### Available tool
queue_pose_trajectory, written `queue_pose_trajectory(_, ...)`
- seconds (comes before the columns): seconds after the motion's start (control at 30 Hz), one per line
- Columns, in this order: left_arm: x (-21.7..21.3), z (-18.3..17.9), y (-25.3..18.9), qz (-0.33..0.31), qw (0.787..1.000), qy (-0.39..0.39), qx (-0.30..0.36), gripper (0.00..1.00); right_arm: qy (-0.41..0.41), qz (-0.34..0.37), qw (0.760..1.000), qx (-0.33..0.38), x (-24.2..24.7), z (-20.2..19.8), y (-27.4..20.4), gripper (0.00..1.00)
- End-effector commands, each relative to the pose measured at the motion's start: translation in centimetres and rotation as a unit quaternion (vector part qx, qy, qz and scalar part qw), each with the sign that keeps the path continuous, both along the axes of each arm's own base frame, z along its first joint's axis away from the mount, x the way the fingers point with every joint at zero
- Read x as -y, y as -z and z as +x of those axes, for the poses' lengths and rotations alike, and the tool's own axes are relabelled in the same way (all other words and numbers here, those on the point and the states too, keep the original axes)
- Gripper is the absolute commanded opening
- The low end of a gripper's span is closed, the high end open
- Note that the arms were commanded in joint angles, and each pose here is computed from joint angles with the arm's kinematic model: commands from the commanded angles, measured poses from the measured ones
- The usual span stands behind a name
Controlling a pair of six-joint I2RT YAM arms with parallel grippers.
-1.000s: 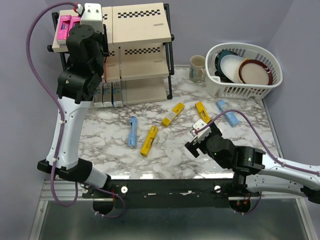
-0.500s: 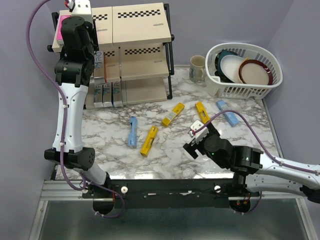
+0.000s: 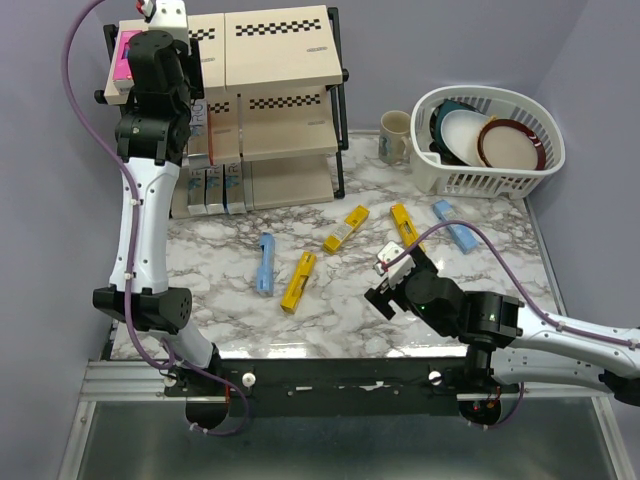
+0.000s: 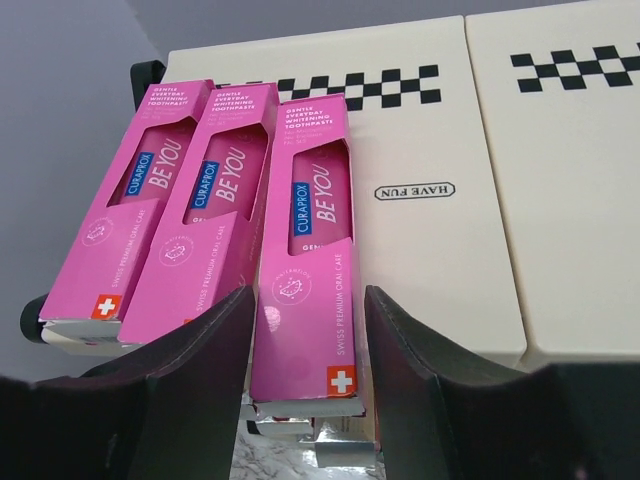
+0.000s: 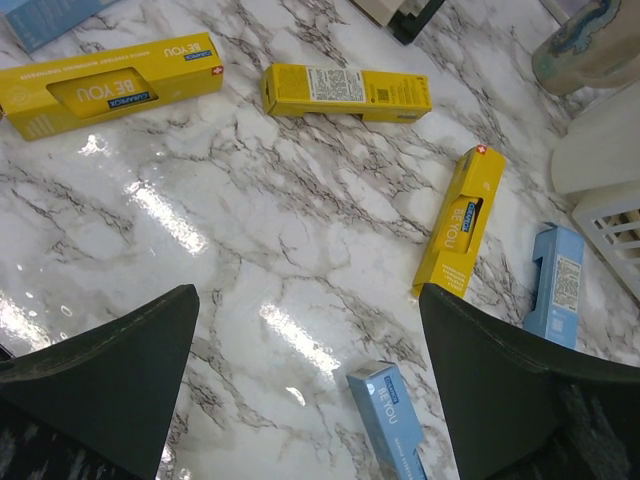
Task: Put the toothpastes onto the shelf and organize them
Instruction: Place the toothpaste on the shelf.
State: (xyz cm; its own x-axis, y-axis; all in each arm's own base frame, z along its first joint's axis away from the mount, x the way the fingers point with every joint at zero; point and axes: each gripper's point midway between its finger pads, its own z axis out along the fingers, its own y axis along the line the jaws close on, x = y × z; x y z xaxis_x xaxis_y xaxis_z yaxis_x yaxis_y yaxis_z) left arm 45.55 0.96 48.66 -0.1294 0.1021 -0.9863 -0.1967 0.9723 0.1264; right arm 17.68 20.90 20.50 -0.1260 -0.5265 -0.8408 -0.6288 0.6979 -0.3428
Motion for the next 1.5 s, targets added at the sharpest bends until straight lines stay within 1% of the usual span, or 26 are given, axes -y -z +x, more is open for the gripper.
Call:
queue_pose_trajectory(0.0,0.0,-1.0,-2.8,-0.003,0.999,0.008,0.041,0.62,-0.008,-0.018,1.0,-0.014,0.1,-0.3,1.2,1.0)
queue_pose_trajectory(0.03,0.0,-1.1,-3.0,-0.003,0.999,0.008,0.046,0.65,-0.009,-0.018,1.0,-0.014,0.0,-0.4,1.2,1.0)
queue_pose_trajectory(0.2,0.0,-2.0,-3.6,-0.003,0.998,0.011,0.055,0.65,-0.018,-0.024,0.999,-0.021,-0.2,-0.6,1.5,1.0)
queue_pose_trajectory(0.37,-0.1,-2.6,-3.7,0.006,0.998,0.009,0.061,0.6,-0.021,-0.028,0.999,-0.023,-0.3,-0.6,1.8,1.0)
queue_pose_trajectory(0.6,0.0,-2.2,-2.3,0.015,0.999,0.012,0.044,0.56,-0.022,-0.029,0.999,-0.023,-0.3,-0.7,1.8,1.0)
queue_pose_trajectory(0.77,1.2,-2.0,-1.4,0.015,0.999,0.038,0.033,0.56,-0.023,-0.03,0.999,-0.024,-0.4,-0.7,1.9,1.0)
queue_pose_trajectory(0.97,1.0,-1.7,-0.9,0.022,0.999,0.029,0.026,0.56,-0.021,-0.031,0.999,-0.025,-0.3,-0.6,1.9,1.0)
queue_pose_trajectory(1.07,1.3,-1.7,-0.7,0.019,0.999,0.037,0.025,0.56,-0.021,-0.031,0.999,-0.025,-0.3,-0.6,1.9,1.0)
queue_pose_trajectory(1.17,1.5,-1.9,-1.3,0.017,0.998,0.043,0.034,0.56,-0.022,-0.032,0.999,-0.025,-0.3,-0.6,1.9,1.0)
queue_pose_trajectory(1.3,0.2,-2.5,-2.6,0.019,0.999,0.007,0.049,0.56,-0.023,-0.032,0.999,-0.025,-0.4,-0.6,2.0,1.0)
queue_pose_trajectory(1.37,0.4,-2.9,-3.5,0.011,0.998,0.01,0.061,0.56,-0.023,-0.033,0.999,-0.026,-0.4,-0.6,2.0,1.0)
queue_pose_trajectory(1.43,0.8,-3.3,-4.2,-0.002,0.997,0.021,0.07,0.61,-0.024,-0.032,0.999,-0.026,-0.4,-0.7,2.0,1.0)
queue_pose_trajectory(1.47,1.0,-3.4,-4.5,-0.006,0.997,0.025,0.071,0.61,-0.023,-0.031,0.999,-0.026,-0.4,-0.6,2.0,1.0)
